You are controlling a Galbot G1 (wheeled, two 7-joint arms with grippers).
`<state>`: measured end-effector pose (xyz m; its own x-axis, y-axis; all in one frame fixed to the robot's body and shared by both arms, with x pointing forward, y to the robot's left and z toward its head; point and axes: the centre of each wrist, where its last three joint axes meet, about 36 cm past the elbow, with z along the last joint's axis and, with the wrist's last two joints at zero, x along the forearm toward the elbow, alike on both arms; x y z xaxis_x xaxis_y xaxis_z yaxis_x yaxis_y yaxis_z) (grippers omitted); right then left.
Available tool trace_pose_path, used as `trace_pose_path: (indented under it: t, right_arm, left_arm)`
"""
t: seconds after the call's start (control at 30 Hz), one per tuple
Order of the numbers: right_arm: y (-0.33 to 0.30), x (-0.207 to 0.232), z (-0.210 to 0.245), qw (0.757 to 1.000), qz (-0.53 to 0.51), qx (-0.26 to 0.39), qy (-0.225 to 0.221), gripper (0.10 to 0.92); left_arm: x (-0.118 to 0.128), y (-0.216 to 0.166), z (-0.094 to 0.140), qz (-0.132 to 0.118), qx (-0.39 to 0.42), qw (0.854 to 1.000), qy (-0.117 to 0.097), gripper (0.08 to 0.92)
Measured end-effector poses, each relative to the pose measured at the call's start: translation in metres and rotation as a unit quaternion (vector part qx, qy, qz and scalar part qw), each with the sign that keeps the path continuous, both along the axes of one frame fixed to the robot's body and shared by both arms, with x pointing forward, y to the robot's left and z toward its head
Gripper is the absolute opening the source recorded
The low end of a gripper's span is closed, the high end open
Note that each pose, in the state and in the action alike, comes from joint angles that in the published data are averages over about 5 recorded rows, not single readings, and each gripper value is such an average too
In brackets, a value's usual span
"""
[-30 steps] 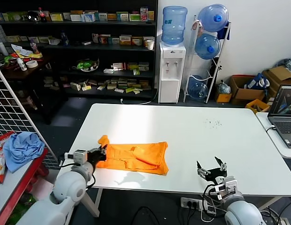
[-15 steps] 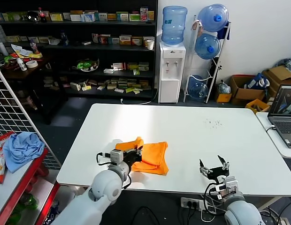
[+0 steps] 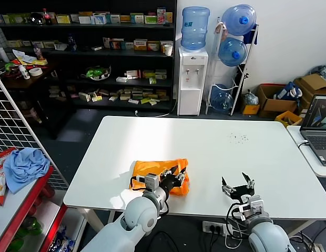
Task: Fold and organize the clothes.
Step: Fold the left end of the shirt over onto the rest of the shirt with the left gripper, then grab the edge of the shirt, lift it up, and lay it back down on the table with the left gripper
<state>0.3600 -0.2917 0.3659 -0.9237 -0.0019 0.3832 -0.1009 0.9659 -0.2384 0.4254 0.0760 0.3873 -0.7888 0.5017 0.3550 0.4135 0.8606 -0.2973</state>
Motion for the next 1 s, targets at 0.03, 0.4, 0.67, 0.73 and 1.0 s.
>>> trace_pose_path:
  t: [0.03, 0.4, 0.67, 0.73, 1.0]
  right_arm:
    - [0.001, 0.000, 0.000, 1.000, 0.001, 0.000, 0.000, 0.823]
    - [0.004, -0.003, -0.002, 1.000, 0.007, -0.001, 0.004, 0.823]
    - [0.003, -0.006, -0.004, 1.000, 0.014, -0.003, 0.010, 0.823]
    - [0.003, -0.007, -0.005, 1.000, 0.015, -0.004, 0.011, 0.823]
    - [-0.002, -0.010, -0.005, 1.000, 0.014, -0.006, 0.014, 0.823]
  left_arm:
    - [-0.001, 0.000, 0.000, 0.002, -0.006, 1.000, -0.006, 0.519]
    - [-0.007, 0.044, -0.005, 0.035, 0.007, 0.998, -0.052, 0.807]
    - [-0.008, 0.105, -0.020, 0.052, 0.060, 0.997, -0.010, 0.822]
    - [-0.005, 0.117, -0.021, 0.055, 0.066, 0.996, 0.004, 0.823]
    - [0.014, 0.154, -0.030, 0.070, 0.075, 0.993, 0.055, 0.823]
